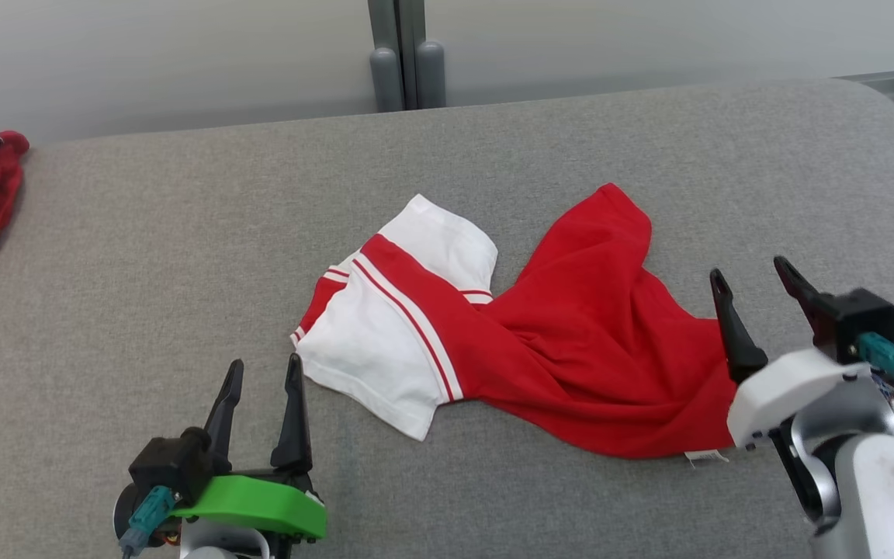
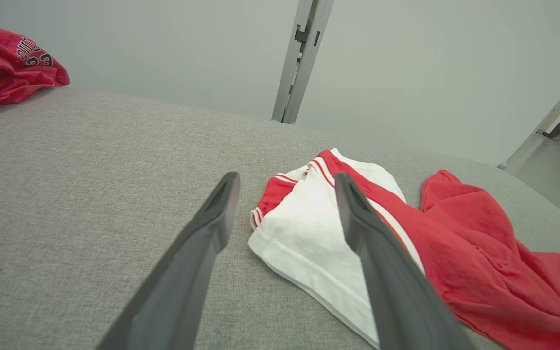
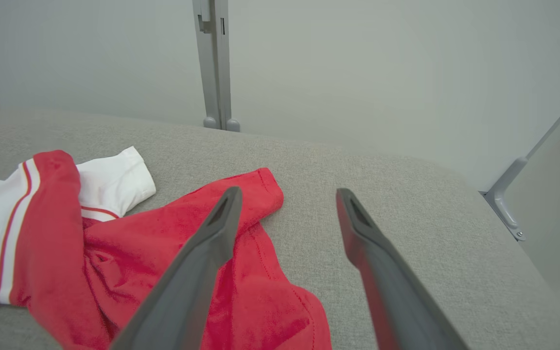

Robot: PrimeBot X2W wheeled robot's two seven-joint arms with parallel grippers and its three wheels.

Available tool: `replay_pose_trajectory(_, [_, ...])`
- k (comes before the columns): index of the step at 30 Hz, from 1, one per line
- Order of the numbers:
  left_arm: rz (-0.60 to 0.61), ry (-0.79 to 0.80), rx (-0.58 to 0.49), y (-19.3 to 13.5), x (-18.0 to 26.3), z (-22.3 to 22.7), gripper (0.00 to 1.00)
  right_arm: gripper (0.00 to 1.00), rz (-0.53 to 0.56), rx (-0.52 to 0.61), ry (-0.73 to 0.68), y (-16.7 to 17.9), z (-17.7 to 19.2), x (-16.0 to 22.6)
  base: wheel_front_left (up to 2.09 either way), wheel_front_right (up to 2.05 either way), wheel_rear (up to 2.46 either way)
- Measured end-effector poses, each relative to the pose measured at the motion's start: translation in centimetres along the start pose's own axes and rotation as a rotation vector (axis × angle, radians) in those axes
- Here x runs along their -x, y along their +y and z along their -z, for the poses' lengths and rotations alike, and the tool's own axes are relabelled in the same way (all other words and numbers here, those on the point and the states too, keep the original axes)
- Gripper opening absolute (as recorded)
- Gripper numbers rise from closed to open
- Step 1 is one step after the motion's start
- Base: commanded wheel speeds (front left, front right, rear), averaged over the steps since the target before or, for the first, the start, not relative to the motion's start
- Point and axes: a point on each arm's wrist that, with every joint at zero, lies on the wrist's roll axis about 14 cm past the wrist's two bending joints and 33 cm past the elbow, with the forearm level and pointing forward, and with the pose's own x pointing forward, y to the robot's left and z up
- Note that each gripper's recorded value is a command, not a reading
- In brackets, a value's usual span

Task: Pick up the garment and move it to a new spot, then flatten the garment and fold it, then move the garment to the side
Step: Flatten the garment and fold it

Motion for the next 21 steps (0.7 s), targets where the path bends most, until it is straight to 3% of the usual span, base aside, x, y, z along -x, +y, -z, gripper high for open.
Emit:
replay_pose_trajectory(4, [-0.006, -0.003, 0.002, 0.3, -0.4, -0.1, 1.00, 1.00, -0.060, 0.087, 0.036, 1.3, -0.3, -2.9, 0.00, 0.00, 0.00])
replay_pose_trajectory(9, [-0.031, -0.009, 0.003, 1.1, -0.7, -0.3, 1.00, 1.00, -0.153, 0.122, 0.171, 3.7, 3.1, -6.1, 0.00, 0.00, 0.00])
replay_pose_trajectory(21, [-0.154, 0.008, 0.002, 4.9, 0.7, 0.1, 1.00, 1.00, -0.255, 0.072, 0.471, 7.5, 12.6, -8.8, 0.00, 0.00, 0.00])
